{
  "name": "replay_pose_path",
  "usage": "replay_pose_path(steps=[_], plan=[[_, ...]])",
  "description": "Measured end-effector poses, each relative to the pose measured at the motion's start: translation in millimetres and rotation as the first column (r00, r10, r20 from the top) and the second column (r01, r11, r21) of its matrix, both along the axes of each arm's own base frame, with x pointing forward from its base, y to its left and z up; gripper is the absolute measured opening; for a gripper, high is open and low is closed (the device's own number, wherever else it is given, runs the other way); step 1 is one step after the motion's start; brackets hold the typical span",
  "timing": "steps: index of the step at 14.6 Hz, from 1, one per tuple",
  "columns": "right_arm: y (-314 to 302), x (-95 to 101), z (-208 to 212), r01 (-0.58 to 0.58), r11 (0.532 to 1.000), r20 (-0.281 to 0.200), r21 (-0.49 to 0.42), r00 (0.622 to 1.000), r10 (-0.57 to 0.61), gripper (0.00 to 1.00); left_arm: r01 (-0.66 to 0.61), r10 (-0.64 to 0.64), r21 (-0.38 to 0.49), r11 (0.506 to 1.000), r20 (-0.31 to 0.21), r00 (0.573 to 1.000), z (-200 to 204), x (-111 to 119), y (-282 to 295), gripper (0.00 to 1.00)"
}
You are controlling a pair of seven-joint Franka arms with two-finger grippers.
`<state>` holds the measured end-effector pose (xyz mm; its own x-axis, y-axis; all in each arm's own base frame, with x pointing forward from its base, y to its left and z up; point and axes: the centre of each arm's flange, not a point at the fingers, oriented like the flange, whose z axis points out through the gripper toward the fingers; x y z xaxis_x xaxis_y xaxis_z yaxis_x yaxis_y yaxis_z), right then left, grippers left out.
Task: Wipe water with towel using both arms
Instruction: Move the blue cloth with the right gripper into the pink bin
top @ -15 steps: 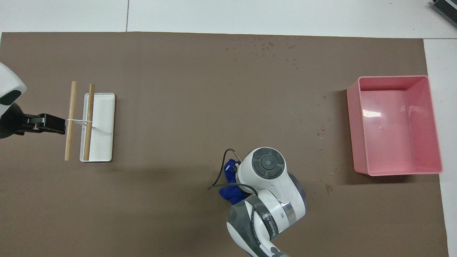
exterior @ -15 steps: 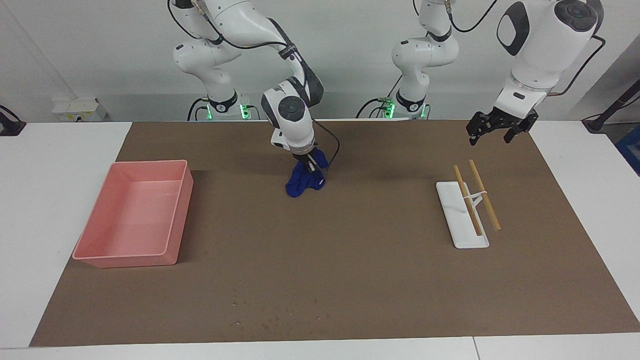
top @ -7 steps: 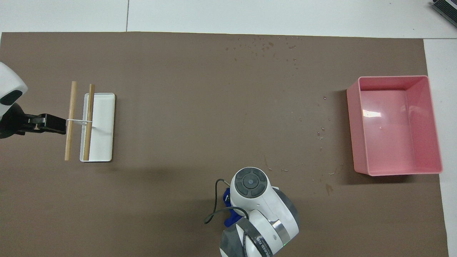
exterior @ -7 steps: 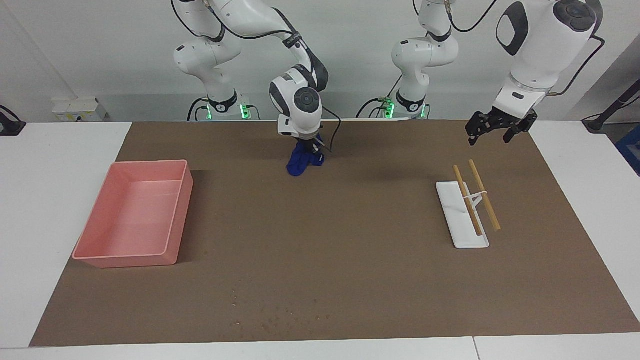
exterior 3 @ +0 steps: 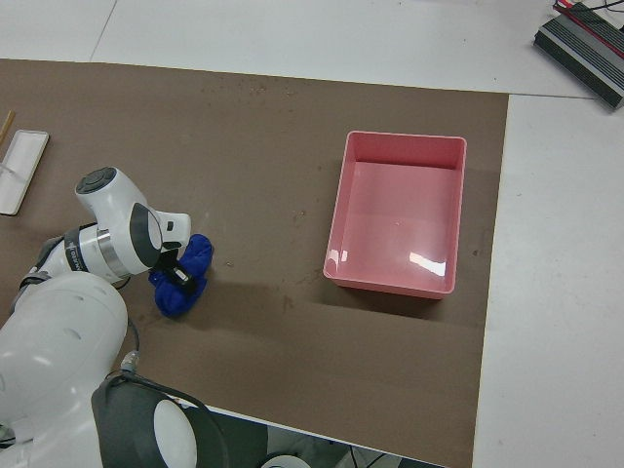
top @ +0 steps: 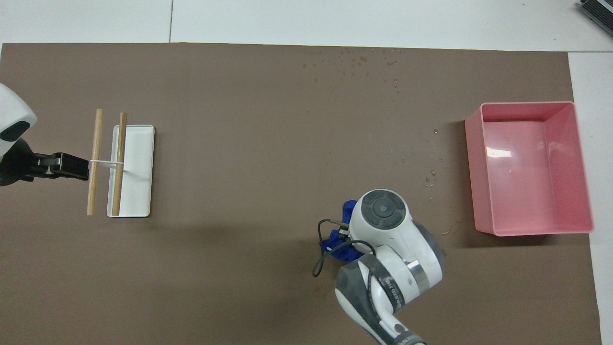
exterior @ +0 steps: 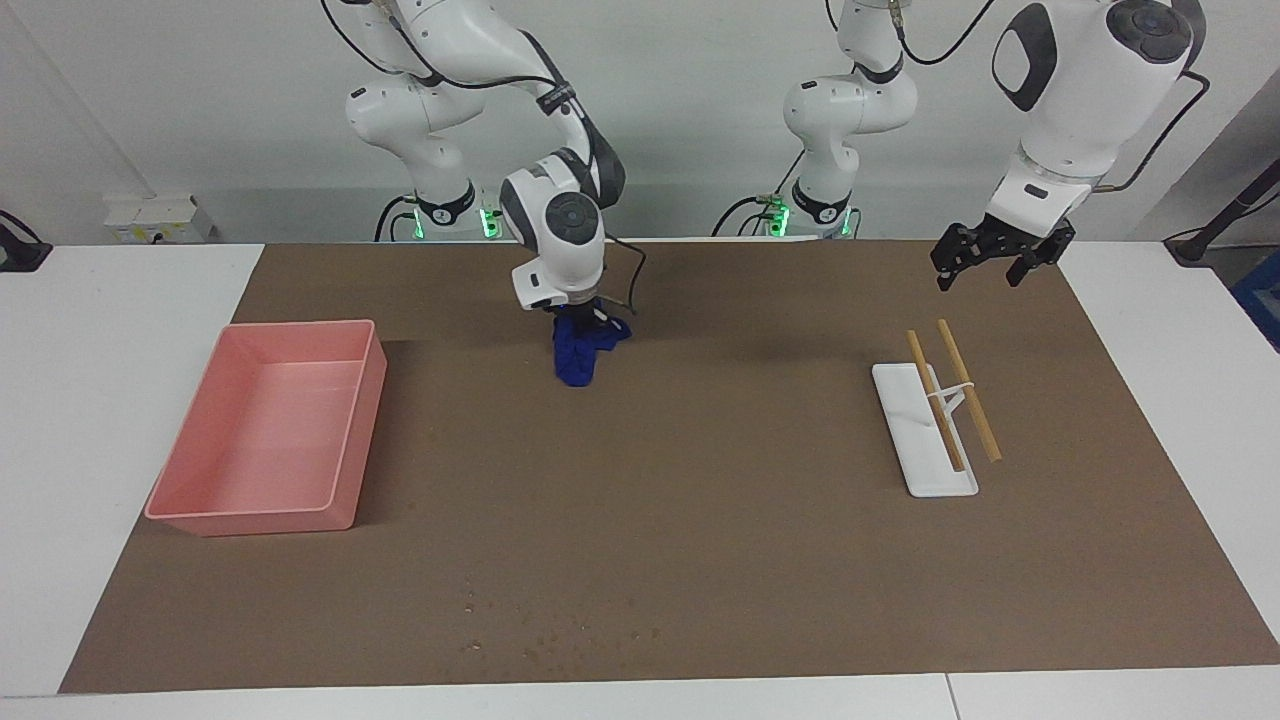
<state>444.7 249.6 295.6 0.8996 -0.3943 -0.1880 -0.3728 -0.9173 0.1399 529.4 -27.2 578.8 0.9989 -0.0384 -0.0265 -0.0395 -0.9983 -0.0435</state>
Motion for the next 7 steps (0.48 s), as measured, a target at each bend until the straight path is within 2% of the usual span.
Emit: replay_pose_path(steps=[3,7], plan=[[-59,43.7,17,-0.038,0.998,0.034,0.048,0.999,0.037,0.12,0.000,0.000,0.000,1.000,0.000,1.000,0,0,0,1.00],[-111,70.4,76,-0.009,0.998,0.042,0.059,0.999,0.007,0.12,0.000,0.000,0.000,1.000,0.000,1.000,0,0,0,1.00]])
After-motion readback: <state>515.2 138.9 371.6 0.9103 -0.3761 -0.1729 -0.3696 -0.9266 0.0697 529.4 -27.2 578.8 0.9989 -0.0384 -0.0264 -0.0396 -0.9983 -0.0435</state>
